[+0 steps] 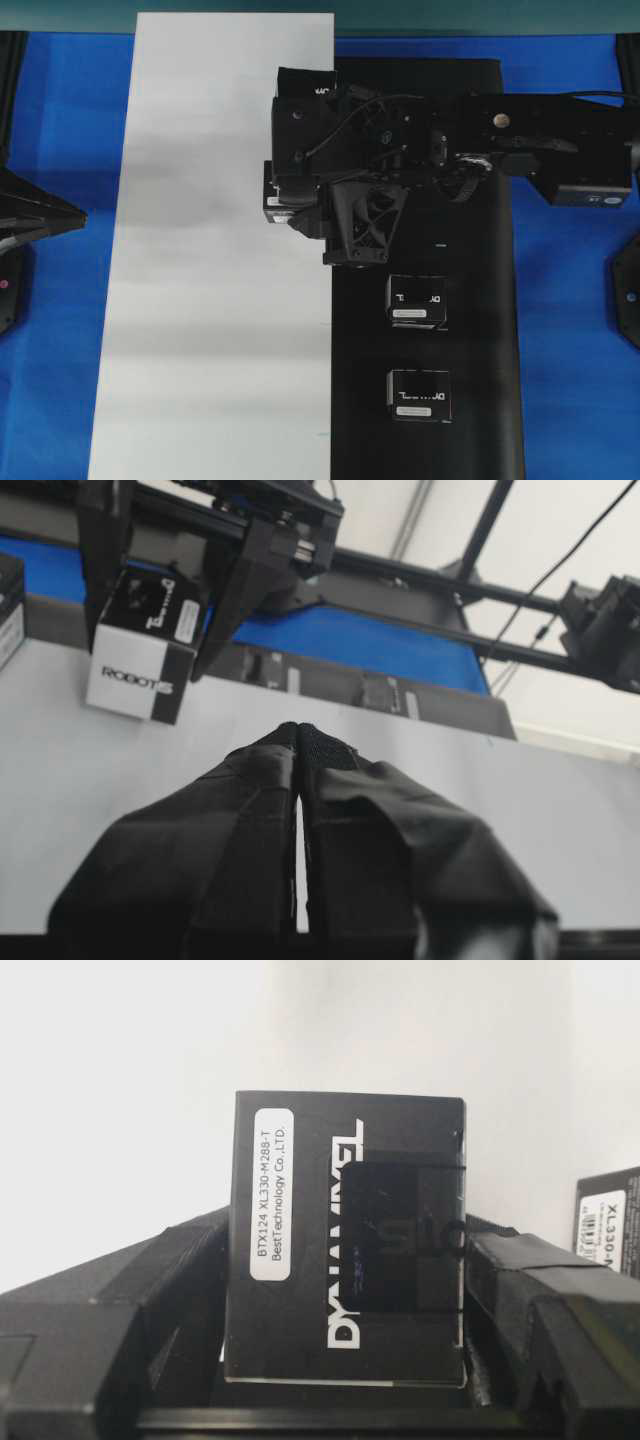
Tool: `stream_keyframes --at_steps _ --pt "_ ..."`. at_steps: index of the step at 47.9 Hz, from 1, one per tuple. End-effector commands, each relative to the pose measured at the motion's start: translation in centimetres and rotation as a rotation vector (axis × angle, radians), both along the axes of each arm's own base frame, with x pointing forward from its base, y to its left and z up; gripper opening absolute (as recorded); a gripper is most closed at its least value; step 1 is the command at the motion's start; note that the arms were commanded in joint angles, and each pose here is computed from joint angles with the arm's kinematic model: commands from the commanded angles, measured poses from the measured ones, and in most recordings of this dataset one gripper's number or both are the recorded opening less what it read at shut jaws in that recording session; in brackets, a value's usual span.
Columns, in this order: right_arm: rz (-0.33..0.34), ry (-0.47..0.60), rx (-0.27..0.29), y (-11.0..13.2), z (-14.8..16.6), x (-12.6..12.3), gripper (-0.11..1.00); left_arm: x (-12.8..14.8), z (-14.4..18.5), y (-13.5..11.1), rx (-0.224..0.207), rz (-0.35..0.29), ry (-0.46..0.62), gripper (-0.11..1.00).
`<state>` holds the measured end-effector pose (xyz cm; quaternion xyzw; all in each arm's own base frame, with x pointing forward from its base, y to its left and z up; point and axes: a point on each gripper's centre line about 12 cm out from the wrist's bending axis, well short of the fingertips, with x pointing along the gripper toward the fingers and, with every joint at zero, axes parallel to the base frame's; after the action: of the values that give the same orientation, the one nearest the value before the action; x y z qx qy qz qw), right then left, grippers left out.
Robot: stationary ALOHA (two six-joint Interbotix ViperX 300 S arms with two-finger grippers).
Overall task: Place the box from the black base onto the white base.
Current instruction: 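Carry the box left over the white base below the existing box, then lower the box onto the white base with the right gripper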
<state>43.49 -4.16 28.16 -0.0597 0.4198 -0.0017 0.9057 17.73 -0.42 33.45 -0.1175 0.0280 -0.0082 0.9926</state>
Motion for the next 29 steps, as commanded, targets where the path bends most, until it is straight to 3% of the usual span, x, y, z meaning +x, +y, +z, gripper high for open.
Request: stream_keyframes --at_steps 1,29 --pt "0.004 -0.010 0.003 0.26 -0.01 0.28 0.68 0.17 0.46 -0.11 0.001 -0.006 -0.012 0.01" --pt "0.007 0.009 0.006 0.43 -0.74 0.02 0.68 0.14 0.50 -0.14 0.001 -0.007 -0.015 0.01"
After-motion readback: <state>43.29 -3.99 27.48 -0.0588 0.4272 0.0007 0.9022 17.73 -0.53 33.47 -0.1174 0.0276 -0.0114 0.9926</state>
